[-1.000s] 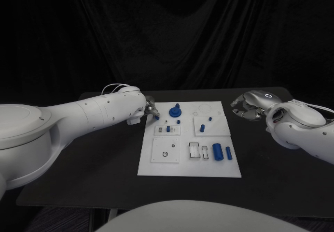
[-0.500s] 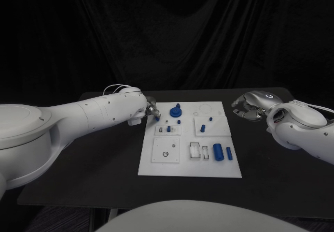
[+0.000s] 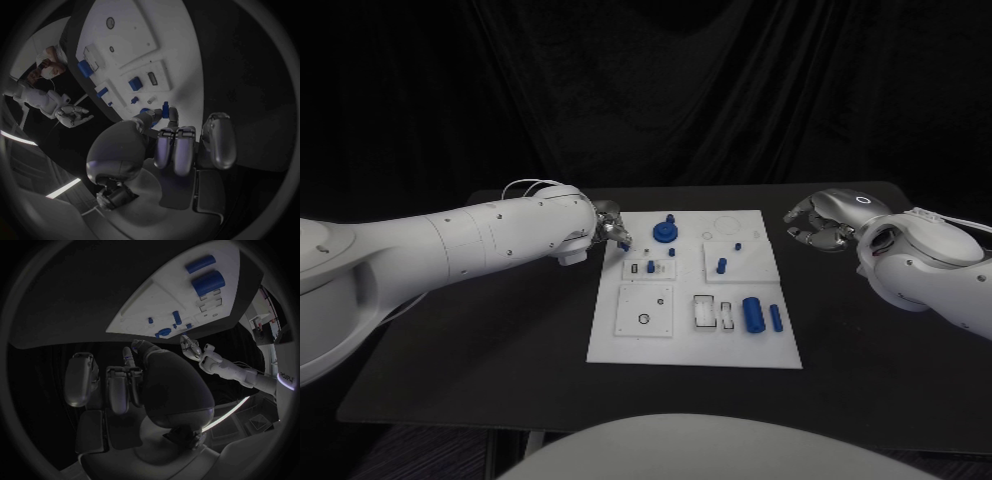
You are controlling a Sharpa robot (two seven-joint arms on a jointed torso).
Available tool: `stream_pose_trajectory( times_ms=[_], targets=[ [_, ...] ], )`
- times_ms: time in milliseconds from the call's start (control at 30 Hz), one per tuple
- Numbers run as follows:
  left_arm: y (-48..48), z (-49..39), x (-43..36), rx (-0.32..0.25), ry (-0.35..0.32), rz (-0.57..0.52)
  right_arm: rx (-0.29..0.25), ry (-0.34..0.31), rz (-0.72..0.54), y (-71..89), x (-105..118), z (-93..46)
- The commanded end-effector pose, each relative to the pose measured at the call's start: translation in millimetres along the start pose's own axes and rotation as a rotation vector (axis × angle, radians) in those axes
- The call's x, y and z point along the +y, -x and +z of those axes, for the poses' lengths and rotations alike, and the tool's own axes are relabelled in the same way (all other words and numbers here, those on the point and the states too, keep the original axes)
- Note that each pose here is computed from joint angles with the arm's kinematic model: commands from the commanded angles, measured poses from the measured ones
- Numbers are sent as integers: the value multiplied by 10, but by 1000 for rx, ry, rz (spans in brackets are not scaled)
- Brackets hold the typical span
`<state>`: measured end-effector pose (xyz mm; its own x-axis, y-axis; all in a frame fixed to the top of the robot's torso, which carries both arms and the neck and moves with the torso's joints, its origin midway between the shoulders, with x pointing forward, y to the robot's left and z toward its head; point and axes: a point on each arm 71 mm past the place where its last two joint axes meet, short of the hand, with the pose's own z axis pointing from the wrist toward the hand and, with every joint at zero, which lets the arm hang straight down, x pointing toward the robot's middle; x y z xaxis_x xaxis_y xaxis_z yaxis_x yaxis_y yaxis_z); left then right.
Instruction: Assemble the parts on the task board
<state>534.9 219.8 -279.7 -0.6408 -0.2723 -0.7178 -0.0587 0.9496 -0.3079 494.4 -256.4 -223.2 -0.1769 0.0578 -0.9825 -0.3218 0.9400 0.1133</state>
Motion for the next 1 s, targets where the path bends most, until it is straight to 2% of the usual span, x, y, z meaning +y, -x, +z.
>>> stream_pose_trajectory(
  times_ms=[33, 233, 433, 1000],
  targets=[
    [2, -58, -42, -26, 1, -17, 15, -32, 25, -18, -31, -7],
    [-70, -145, -79, -2, -6, -12, 14, -38, 31, -17, -45, -12],
    [-122, -177, -130, 8, -24, -11, 14, -41, 33, -16, -57, -17],
    [-292, -123, -151, 39, -33, -11, 10, -40, 34, -13, -53, -19]
  ],
)
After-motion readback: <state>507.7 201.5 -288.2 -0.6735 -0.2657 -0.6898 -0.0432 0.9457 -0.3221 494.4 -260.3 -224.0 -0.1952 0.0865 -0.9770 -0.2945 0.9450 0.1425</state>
